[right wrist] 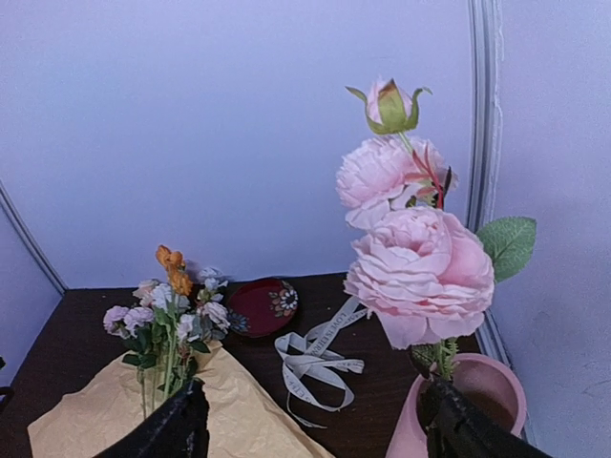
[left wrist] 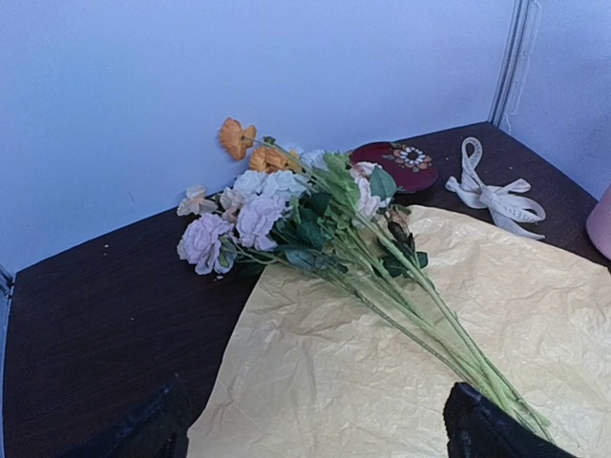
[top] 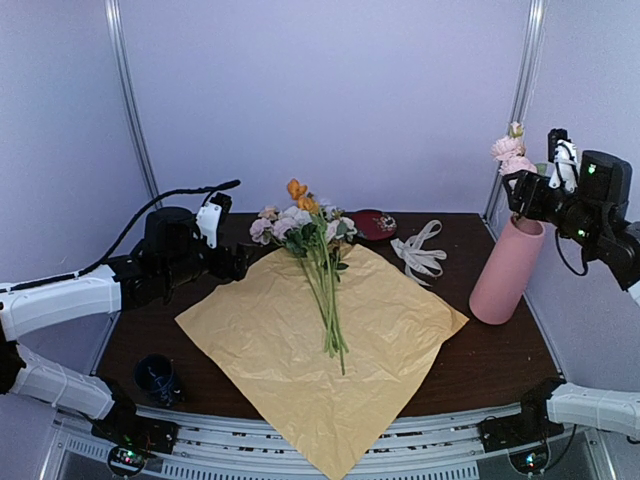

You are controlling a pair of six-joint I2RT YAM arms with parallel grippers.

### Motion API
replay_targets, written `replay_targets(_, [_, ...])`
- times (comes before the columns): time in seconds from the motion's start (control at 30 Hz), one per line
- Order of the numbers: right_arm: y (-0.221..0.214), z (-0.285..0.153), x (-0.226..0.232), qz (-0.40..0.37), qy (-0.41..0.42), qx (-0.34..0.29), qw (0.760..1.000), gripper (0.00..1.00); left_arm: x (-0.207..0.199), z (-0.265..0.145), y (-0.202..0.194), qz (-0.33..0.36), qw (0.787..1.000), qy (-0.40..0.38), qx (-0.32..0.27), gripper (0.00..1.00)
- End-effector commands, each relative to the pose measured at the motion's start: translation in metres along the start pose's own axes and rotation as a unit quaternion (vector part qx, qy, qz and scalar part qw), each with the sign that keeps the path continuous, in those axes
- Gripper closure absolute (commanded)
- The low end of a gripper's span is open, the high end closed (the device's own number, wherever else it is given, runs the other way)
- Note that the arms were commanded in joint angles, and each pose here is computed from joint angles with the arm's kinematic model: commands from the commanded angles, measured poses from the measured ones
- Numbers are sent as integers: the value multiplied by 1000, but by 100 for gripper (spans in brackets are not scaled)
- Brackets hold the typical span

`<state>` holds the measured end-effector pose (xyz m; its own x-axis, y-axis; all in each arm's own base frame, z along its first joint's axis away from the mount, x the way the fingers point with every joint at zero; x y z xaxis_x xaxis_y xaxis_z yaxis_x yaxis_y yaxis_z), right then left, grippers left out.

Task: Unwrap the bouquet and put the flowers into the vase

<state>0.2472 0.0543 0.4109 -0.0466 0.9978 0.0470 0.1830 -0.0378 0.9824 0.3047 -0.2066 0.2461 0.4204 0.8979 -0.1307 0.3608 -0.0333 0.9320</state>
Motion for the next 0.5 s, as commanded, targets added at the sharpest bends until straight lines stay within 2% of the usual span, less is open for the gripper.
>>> replay_targets(0.0, [30, -19, 16, 24, 75, -27, 997, 24, 0, 0, 15, -1, 1000, 7, -24, 5])
replay_targets(0.23, [38, -9, 70, 69, 154, -47, 985, 28, 3, -2, 15, 14, 999, 17, -34, 4])
replay_targets(0.37, [20, -4, 147, 43, 206, -36, 977, 29, 0, -10, 34, 18, 999, 11, -49, 5])
replay_targets(0.47, [0, 7, 198, 33, 233, -13, 972, 29, -4, -29, 63, 21, 996, 1, -89, 5])
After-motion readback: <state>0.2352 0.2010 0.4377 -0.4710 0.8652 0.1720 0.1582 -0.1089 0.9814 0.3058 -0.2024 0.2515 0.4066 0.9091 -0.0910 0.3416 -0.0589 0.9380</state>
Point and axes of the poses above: each gripper's point midway between its finger pads, its own z axis out along the fingers, its own x axis along the line the jaws close on, y = z × x, the point moved 4 cm from there along -z, back along the fingers, and after that the axes turned 7 degrees about -z, right-handed, at the moved point
